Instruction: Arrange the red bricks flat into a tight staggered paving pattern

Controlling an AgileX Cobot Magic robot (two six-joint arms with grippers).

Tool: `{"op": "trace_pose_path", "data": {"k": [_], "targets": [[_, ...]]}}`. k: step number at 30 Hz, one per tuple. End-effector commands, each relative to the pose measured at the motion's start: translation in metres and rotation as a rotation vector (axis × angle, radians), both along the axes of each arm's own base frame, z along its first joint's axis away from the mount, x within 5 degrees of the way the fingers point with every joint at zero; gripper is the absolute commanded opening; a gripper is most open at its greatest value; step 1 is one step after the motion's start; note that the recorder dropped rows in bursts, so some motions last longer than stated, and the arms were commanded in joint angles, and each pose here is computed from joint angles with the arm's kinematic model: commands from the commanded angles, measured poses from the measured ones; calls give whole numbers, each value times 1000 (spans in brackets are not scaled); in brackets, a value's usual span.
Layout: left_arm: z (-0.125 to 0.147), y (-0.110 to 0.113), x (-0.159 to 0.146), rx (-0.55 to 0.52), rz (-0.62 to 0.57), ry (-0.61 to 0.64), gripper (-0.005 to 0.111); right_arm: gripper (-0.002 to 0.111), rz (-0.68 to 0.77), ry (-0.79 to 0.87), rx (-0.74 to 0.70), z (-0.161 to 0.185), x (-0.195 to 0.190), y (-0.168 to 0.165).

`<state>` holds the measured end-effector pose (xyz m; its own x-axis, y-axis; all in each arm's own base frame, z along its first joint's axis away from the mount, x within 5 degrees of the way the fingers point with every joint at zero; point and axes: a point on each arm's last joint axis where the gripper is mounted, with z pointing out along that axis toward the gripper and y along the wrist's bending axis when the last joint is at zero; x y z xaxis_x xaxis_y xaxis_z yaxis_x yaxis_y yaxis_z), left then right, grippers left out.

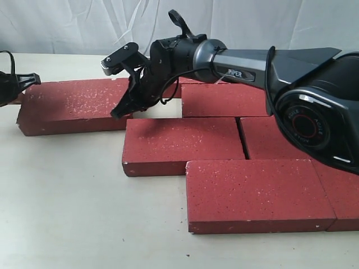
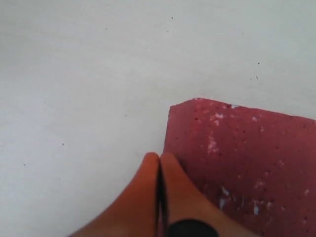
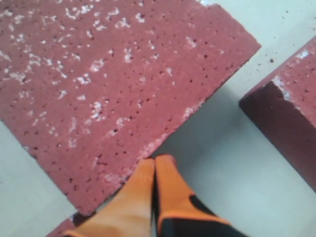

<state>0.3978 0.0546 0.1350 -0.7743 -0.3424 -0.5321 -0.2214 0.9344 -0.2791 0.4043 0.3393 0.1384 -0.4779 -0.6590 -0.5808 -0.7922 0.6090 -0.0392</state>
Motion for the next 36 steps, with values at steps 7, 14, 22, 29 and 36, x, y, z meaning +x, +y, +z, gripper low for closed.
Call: {"op": "trace_pose_path", "data": {"k": [7, 14, 22, 29, 36], "targets": [[-1, -27, -2, -78, -113, 52, 0, -1, -49, 40, 35, 1, 3, -3], [-1, -28, -2, -73, -112, 46, 0, -1, -22, 70, -27, 6, -2, -8], [-1, -29, -1, -84, -104, 43, 0, -1, -18, 26, -100, 5, 1, -14], [0, -19, 0, -36, -97, 13, 0, -1, -15, -2, -164, 14, 2, -20], [0, -12, -1, -31, -99, 21, 0, -1, -59, 43, -233, 15, -2, -28]]}}
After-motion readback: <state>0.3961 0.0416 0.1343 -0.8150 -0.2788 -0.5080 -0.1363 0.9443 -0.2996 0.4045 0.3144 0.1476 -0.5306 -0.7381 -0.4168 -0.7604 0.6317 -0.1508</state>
